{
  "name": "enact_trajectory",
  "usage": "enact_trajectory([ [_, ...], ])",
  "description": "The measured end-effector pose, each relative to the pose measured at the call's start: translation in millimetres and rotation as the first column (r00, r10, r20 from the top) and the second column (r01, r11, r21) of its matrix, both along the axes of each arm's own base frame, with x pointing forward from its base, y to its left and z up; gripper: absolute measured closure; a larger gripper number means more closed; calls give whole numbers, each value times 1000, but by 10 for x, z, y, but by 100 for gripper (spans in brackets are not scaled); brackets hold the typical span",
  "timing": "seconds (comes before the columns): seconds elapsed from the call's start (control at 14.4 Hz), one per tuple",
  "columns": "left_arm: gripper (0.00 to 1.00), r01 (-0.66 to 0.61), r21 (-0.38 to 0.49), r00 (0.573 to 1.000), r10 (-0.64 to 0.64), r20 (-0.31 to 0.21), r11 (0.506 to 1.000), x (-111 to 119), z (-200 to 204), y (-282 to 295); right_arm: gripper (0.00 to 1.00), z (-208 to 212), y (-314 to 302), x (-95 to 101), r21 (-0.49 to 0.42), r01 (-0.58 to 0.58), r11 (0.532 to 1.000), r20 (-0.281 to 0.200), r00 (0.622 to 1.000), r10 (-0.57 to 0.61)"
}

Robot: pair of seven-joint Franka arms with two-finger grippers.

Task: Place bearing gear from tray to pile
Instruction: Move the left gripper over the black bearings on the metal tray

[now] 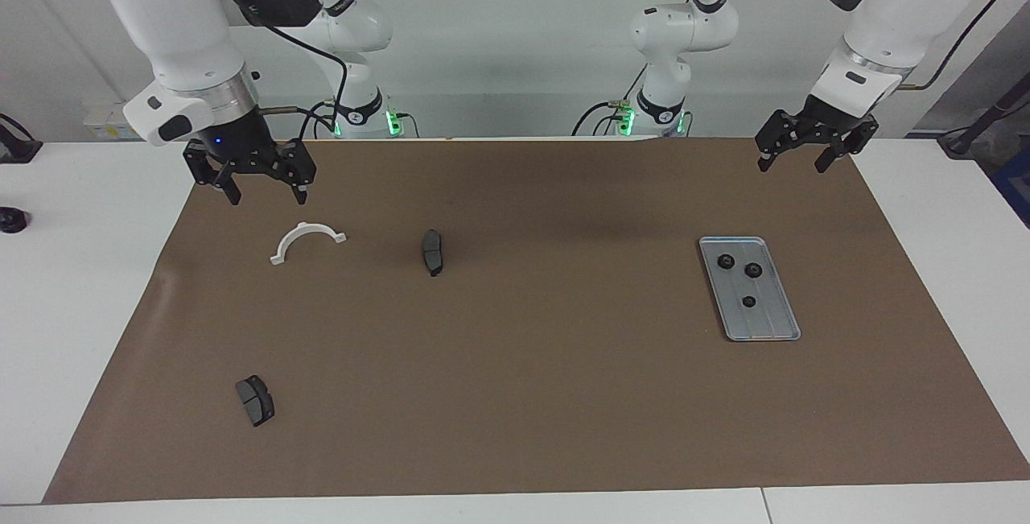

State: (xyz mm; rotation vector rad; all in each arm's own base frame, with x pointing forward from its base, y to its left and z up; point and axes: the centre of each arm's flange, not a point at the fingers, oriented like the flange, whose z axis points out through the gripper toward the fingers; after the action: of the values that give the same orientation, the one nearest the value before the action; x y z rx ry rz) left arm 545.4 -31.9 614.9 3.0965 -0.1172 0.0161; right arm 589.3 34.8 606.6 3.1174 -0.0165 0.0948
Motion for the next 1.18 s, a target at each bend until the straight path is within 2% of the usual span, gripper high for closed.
enact_trajectory([
  [0.7,0,-1,0,1000,1,-4,1000,-3,-30,15,0,1,0,0,0,0,1000,0,1000,0],
  [0.9,0,-4,13,999,4,48,1000,66,-134,35,0,0,0,0,0,0,1000,0,1000,0],
  [1.04,0,-13,18,998,12,65,1000,144,-250,87,0,-1,0,0,0,0,1000,0,1000,0],
  [1.18,0,-37,20,996,35,83,999,353,-533,226,0,-1,0,0,0,0,1000,0,1000,0],
])
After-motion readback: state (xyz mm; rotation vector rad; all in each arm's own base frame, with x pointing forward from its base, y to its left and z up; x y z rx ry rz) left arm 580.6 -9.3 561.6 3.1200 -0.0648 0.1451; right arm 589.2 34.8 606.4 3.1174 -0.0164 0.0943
